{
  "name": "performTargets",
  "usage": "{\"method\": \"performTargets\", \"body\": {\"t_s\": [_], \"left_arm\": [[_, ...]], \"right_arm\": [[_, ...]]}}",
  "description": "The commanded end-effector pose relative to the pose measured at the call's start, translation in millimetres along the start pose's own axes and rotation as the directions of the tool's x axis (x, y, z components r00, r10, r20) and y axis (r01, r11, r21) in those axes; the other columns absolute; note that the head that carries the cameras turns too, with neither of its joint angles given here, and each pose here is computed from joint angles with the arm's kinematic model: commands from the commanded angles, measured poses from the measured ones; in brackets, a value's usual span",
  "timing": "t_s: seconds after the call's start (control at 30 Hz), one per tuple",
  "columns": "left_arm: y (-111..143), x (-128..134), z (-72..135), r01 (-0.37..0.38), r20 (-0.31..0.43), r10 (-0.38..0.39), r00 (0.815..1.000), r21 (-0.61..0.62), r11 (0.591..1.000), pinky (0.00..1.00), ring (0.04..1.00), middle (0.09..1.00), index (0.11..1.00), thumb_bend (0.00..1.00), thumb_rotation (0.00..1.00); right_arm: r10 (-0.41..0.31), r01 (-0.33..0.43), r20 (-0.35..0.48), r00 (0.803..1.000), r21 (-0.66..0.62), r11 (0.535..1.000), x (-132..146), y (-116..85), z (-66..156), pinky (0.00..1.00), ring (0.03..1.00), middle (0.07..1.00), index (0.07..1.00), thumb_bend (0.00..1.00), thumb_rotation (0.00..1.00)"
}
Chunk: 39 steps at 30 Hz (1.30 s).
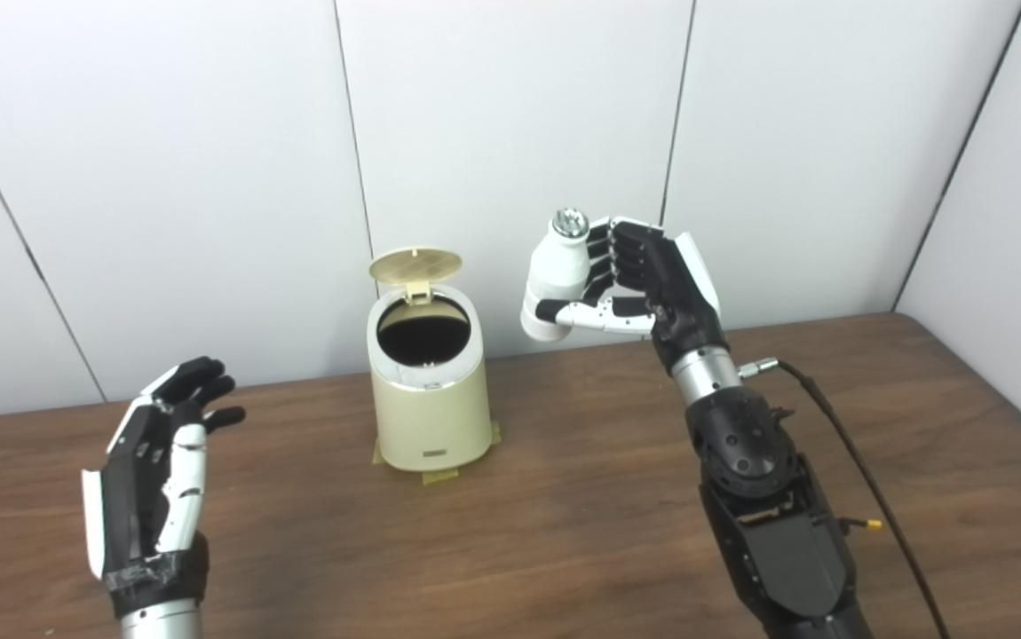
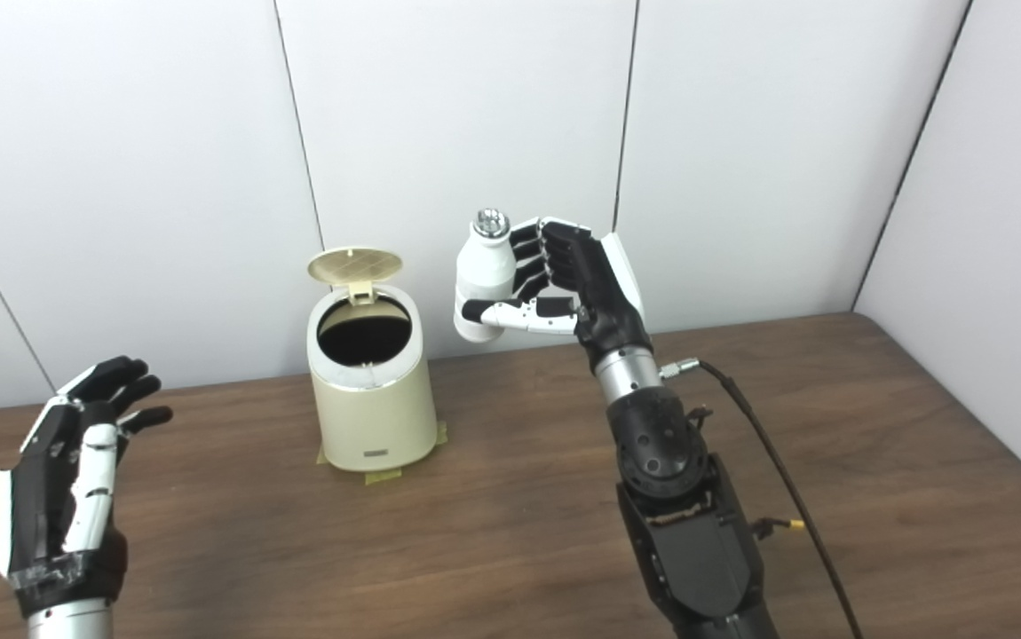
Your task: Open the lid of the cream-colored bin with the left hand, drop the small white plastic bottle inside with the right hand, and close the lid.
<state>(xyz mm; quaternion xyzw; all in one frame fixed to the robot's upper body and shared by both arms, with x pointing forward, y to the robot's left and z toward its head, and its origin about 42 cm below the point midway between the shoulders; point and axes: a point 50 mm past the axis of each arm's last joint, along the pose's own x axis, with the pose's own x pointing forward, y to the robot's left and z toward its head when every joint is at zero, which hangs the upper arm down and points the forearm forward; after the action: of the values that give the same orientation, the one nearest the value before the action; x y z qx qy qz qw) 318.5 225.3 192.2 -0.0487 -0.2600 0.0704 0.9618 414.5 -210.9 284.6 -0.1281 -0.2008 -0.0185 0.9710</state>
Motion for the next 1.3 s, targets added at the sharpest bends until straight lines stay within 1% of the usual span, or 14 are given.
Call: {"method": "performTargets", "body": {"t_s": [0.0,0.13,0.3,0.4,0.43,0.47,0.6,0.63,0.7,0.77,0.87,1.03,1.2,1.27], "left_arm": [[-8,11,9,0.016,0.081,-0.016,0.997,-0.004,1.0,0.65,0.746,0.757,0.737,0.24,0.49],[-10,10,8,0.017,0.082,-0.017,0.996,-0.002,1.0,0.65,0.742,0.756,0.736,0.24,0.51],[-14,9,8,0.014,0.075,-0.014,0.997,-0.001,1.0,0.65,0.741,0.754,0.734,0.24,0.49],[-17,8,8,0.014,0.07,-0.014,0.997,-0.003,1.0,0.65,0.744,0.755,0.734,0.23,0.5],[-18,8,8,0.014,0.069,-0.013,0.998,-0.005,1.0,0.65,0.745,0.755,0.735,0.22,0.5],[-18,8,9,0.013,0.068,-0.013,0.998,-0.005,1.0,0.65,0.745,0.756,0.735,0.22,0.5],[-21,7,10,0.011,0.072,-0.01,0.997,-0.006,1.0,0.65,0.747,0.76,0.737,0.22,0.51],[-21,7,10,0.009,0.072,-0.009,0.997,-0.009,1.0,0.65,0.747,0.759,0.737,0.22,0.51],[-23,6,11,0.009,0.072,-0.008,0.997,-0.009,1.0,0.65,0.746,0.758,0.736,0.22,0.51],[-24,6,12,0.011,0.075,-0.01,0.997,-0.006,1.0,0.65,0.745,0.758,0.737,0.22,0.51],[-25,6,14,0.012,0.08,-0.012,0.997,-0.001,1.0,0.65,0.746,0.76,0.737,0.21,0.51],[-26,5,15,0.011,0.075,-0.011,0.997,-0.008,1.0,0.66,0.751,0.762,0.738,0.21,0.51],[-27,5,15,0.012,0.077,-0.012,0.997,0.002,1.0,0.66,0.751,0.761,0.737,0.22,0.52],[-28,5,15,0.01,0.077,-0.01,0.997,0.001,1.0,0.66,0.75,0.76,0.736,0.22,0.52]], "right_arm": [[0.011,-0.016,0.139,0.99,0.033,0.999,19,6,33,0.33,0.428,0.48,0.499,0.52,0.0],[0.03,-0.038,0.13,0.991,0.059,0.998,20,19,39,0.34,0.437,0.479,0.497,0.52,0.0],[0.063,-0.075,0.161,0.985,0.075,0.994,24,36,43,0.32,0.423,0.481,0.506,0.52,0.0],[0.068,-0.081,0.16,0.985,0.071,0.994,26,45,42,0.33,0.429,0.483,0.499,0.52,0.0],[0.066,-0.077,0.157,0.985,0.063,0.995,26,49,42,0.34,0.436,0.48,0.493,0.52,0.0],[0.063,-0.073,0.157,0.986,0.057,0.996,26,52,42,0.39,0.458,0.466,0.484,0.52,0.0],[0.066,-0.073,0.182,0.981,0.036,0.997,29,64,37,0.41,0.484,0.458,0.473,0.52,0.0],[0.067,-0.073,0.193,0.979,0.027,0.997,30,66,35,0.45,0.492,0.454,0.474,0.52,0.0],[0.066,-0.071,0.205,0.977,0.019,0.997,33,71,32,0.49,0.493,0.449,0.483,0.52,0.0],[0.062,-0.066,0.22,0.974,0.013,0.998,36,76,28,0.39,0.447,0.461,0.507,0.52,0.0],[0.042,-0.039,0.241,0.97,-0.015,0.999,40,81,23,0.33,0.424,0.469,0.517,0.52,0.0],[-0.054,0.074,0.335,0.941,-0.047,0.996,45,91,12,0.31,0.414,0.475,0.521,0.52,0.0],[-0.118,0.139,0.388,0.914,-0.027,0.99,48,98,2,0.3,0.404,0.473,0.534,0.51,0.0],[-0.141,0.163,0.395,0.908,-0.022,0.986,50,102,-2,0.31,0.407,0.473,0.533,0.51,0.0]]}}
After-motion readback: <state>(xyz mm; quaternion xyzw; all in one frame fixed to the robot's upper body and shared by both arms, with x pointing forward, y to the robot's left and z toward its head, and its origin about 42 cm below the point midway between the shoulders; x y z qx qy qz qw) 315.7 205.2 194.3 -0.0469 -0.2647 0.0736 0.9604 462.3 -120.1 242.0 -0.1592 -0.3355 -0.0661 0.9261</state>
